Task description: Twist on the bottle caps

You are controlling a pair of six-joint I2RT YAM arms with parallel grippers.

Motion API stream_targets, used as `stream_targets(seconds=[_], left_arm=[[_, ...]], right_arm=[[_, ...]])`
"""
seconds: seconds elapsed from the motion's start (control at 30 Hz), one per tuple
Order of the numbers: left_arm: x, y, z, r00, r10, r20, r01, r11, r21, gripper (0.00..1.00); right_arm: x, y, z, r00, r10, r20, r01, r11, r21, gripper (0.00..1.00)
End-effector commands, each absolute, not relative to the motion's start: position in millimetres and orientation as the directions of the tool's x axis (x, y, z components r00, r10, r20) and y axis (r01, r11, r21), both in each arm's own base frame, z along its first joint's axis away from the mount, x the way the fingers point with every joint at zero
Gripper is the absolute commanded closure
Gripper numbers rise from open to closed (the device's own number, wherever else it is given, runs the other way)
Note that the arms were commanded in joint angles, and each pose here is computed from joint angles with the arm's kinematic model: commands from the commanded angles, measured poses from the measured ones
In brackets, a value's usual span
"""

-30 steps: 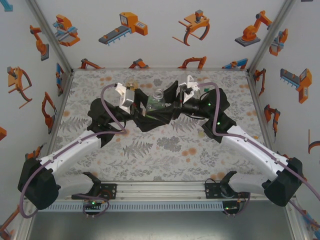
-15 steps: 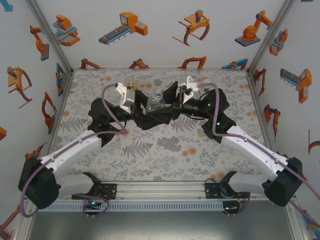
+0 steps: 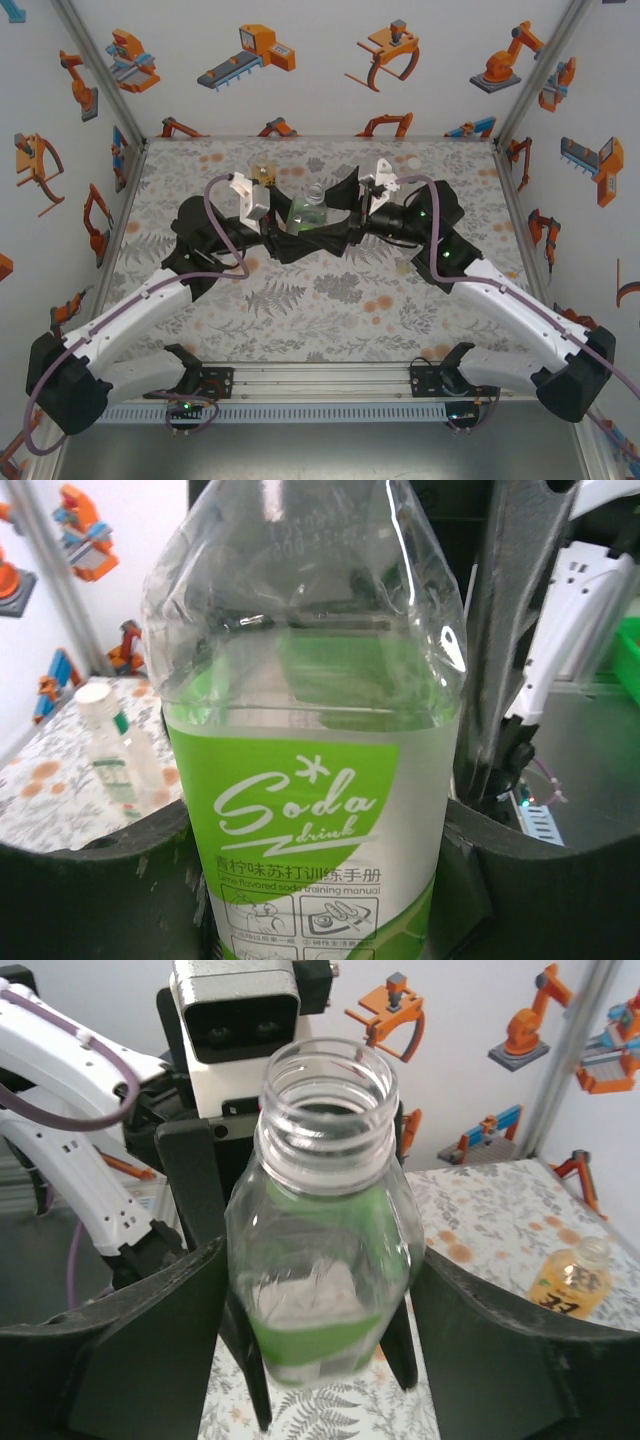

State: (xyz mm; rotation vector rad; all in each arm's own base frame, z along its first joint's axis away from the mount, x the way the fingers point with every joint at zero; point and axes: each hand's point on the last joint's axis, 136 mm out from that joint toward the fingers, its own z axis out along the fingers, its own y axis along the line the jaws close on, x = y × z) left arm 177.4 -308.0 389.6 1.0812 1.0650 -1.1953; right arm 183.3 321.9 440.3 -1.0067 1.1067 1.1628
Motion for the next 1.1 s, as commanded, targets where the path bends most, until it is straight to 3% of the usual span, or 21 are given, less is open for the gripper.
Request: stream_targets(seconds=[0.0,0.23,0.5,0.77,1.07], left_arm=[[185,-297,401,0.138,-0.125,-0.982,0.980,0.157,0.118,0.89],[204,-269,401,0.134,-0.082,-0.988,0.948,0.301,0.104,1.00],[222,-232,394,0.098,-0.021,-0.995,0.891,0.448,0.078,1.00],[243,-202,387,0.057,0.038,-0.998,0.814,0.577,0.069,1.00],[276,-167,396,0.056,0.011,-0.998,0.702,0.711,0.047,1.00]], right_arm=[[184,309,446,0.123,0.164,-0.979,-0.973,0.213,-0.086,0.31],[187,300,442,0.141,0.127,-0.982,-0.957,0.273,-0.102,0.30],[194,297,435,0.117,0.101,-0.988,-0.946,0.313,-0.080,0.31],[211,298,413,0.059,0.008,-0.998,-0.896,0.441,-0.050,0.37],[234,308,349,-0.146,-0.200,-0.969,-0.796,0.606,-0.006,0.41]])
